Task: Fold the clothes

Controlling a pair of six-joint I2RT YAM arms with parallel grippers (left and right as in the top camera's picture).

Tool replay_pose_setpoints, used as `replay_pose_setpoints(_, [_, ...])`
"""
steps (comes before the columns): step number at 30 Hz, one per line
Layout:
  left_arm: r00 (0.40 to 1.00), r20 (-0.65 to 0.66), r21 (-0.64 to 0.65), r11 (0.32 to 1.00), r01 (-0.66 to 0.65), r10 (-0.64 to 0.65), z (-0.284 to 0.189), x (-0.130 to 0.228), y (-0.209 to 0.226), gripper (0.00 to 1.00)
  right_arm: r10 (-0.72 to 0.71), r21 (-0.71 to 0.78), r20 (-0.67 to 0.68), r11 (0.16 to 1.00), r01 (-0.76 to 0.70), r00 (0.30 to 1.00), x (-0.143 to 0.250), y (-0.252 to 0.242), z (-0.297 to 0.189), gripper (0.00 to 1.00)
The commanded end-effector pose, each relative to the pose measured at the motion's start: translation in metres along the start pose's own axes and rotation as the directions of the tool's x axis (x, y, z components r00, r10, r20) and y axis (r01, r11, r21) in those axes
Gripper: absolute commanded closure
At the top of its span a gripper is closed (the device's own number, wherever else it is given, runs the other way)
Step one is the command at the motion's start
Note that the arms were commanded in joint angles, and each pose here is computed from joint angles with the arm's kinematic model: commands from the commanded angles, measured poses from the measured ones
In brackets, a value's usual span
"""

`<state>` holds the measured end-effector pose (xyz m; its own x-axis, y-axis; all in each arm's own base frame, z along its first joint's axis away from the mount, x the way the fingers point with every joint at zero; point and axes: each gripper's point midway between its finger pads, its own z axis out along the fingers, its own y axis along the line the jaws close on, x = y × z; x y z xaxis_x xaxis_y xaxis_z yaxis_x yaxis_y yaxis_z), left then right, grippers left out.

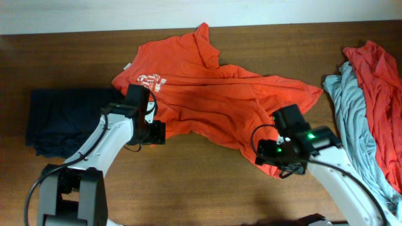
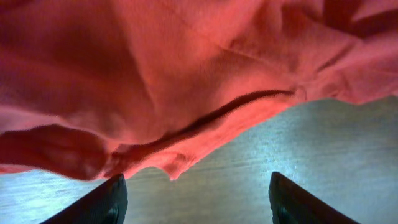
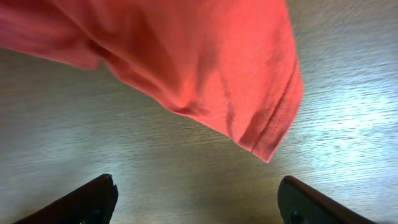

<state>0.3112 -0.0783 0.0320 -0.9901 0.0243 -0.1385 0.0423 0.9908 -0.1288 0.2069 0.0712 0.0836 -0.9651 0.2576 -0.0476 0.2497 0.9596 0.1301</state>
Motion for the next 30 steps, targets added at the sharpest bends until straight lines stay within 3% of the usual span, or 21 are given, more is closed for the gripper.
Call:
replay_pose_setpoints(1, [0.997, 0.013, 0.033, 0.997, 0.076, -0.077, 0.004, 0.002, -0.004, 0.27, 0.01, 0.008, -0.045, 1.0, -0.01, 0.999, 0.001, 0.003, 0.013, 0.12])
replay_pose_setpoints(9, [0.991, -0.004, -0.026, 0.991, 0.132, -0.132, 0.031, 0.005, 0.008, 0.32, 0.021, 0.048, -0.109, 0.999, -0.016, 0.994, 0.001, 0.0, 0.033, 0.12])
replay_pose_setpoints(13, [0.991, -0.021, -0.032, 0.991, 0.132, -0.133, 0.041, 0.006, 0.01, 0.57, 0.02, 0.046, -0.099, 0.999, -0.015, 0.995, -0.001, 0.001, 0.033, 0.13])
replay_pose_setpoints(17, [0.988, -0.064, -0.044, 0.99, 0.135, -0.137, 0.05, 0.015, 0.012, 0.91, 0.031, 0.05, -0.091, 0.998, -0.026, 0.995, -0.004, -0.002, 0.033, 0.13])
replay_pose_setpoints(19, [0.987, -0.085, -0.05, 0.989, 0.136, -0.14, 0.05, 0.02, 0.013, 1.0, 0.05, 0.051, -0.089, 0.998, -0.046, 0.995, -0.006, -0.006, 0.033, 0.12])
replay_pose_setpoints(25, [0.974, -0.184, -0.068, 0.99, 0.122, -0.133, 0.034, 0.036, 0.012, 1.0, 0.159, 0.054, -0.074, 0.986, -0.155, 0.984, -0.018, -0.027, 0.031, 0.06])
replay_pose_setpoints(30, [0.971, -0.224, -0.068, 0.995, 0.076, -0.089, -0.001, 0.035, 0.008, 0.99, 0.196, 0.065, -0.106, 0.98, -0.19, 0.975, -0.016, -0.036, 0.034, 0.07])
